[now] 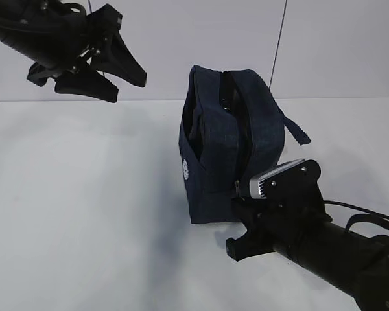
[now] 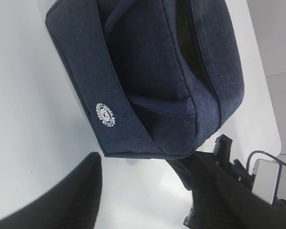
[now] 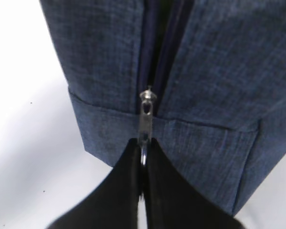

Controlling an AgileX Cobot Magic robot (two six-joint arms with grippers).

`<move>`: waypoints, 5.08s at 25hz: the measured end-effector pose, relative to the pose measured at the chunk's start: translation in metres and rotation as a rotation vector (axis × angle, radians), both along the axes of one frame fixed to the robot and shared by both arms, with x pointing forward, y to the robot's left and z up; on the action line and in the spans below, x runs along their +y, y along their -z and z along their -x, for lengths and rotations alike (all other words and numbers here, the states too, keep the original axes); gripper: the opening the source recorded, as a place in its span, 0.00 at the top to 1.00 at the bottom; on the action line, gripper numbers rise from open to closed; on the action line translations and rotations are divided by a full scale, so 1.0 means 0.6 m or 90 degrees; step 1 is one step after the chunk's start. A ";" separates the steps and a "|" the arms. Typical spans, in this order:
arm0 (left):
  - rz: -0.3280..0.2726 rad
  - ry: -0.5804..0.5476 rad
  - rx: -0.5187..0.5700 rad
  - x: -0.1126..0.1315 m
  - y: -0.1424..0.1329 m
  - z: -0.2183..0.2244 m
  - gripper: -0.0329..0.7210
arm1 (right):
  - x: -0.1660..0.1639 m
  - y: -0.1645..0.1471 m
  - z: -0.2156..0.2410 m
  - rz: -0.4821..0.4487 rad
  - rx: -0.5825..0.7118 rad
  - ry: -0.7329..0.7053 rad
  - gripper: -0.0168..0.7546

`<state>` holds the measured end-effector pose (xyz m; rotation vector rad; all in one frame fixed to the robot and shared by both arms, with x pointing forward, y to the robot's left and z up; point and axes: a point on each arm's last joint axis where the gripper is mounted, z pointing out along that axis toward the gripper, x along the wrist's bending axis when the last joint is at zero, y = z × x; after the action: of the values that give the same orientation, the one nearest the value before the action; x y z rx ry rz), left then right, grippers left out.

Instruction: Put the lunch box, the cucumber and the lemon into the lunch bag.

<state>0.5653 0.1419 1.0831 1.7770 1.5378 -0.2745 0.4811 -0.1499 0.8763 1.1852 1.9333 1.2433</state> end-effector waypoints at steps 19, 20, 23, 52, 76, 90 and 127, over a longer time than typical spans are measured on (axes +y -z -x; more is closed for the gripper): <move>0.000 0.000 0.000 0.000 0.000 0.000 0.38 | 0.008 -0.057 0.003 0.069 0.151 -0.025 0.97; 0.000 0.000 0.000 0.000 0.000 0.000 0.38 | 0.012 -0.064 -0.002 0.077 0.159 -0.032 0.97; 0.000 0.000 0.000 0.000 0.000 0.000 0.38 | 0.022 -0.084 -0.013 0.119 0.206 -0.053 0.97; -0.015 0.005 -0.007 0.002 0.002 0.000 0.38 | 0.076 -0.288 -0.075 0.432 0.218 -0.370 0.97; -0.024 0.133 -0.081 0.057 -0.001 -0.008 0.38 | 0.078 -0.350 -0.144 0.283 0.228 -0.397 0.97; 0.069 0.263 -0.177 0.078 -0.023 -0.002 0.38 | 0.054 -0.347 -0.184 0.133 0.276 -0.459 0.97; 0.079 0.374 -0.320 0.027 0.104 -0.075 0.44 | 0.048 -0.349 -0.242 0.048 0.281 -0.472 0.97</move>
<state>0.6106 0.1581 1.0208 1.9719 0.6223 -0.1771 0.6264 -0.1208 1.0859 0.7513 2.8861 1.2956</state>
